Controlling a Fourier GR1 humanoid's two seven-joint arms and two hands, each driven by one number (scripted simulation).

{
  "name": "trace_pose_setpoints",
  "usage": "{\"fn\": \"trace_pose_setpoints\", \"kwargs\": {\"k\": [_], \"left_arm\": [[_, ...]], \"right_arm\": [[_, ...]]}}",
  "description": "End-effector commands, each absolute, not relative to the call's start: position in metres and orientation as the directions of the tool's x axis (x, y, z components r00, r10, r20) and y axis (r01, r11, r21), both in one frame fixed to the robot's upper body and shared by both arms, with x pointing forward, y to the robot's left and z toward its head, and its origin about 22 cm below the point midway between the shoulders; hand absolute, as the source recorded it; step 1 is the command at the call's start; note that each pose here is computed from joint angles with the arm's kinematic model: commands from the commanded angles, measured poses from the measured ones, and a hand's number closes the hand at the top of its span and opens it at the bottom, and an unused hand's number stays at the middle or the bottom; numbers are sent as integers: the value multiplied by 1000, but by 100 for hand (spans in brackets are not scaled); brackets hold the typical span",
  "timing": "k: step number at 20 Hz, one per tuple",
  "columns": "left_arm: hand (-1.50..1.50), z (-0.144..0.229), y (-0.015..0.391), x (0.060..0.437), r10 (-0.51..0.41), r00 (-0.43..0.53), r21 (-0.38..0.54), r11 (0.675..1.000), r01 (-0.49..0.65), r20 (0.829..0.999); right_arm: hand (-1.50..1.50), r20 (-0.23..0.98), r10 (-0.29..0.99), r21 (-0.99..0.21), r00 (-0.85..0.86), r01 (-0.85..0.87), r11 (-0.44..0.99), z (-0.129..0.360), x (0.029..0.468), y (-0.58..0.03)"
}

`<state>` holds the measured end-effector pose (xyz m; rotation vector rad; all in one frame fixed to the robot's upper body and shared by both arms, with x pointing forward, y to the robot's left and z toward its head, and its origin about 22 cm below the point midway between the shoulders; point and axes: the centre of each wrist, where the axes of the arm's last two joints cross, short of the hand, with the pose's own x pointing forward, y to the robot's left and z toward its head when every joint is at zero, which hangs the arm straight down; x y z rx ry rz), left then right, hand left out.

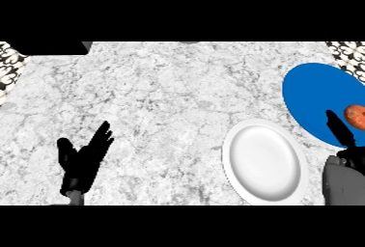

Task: Pick the squash from the plate and place it in the plate

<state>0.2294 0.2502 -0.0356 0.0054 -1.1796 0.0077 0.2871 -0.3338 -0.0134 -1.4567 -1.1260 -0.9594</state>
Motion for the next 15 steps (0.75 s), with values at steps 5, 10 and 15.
{"fn": "trace_pose_setpoints", "kwargs": {"k": [5, 10, 15], "left_arm": [[0, -33, 232, 239, -3, 382, 7, 1000, -8, 924], [0, -35, 261, 231, 4, 378, -2, 1000, -6, 926], [0, -30, 244, 237, 2, 382, 1, 1000, -5, 924]], "right_arm": [[-150, 939, 159, -316, 305, 947, 52, -43, 226, -284], [-150, 930, 137, -353, 342, 933, 72, -46, 210, -271], [-150, 938, 149, -326, 314, 943, 64, -49, 225, -248]]}}
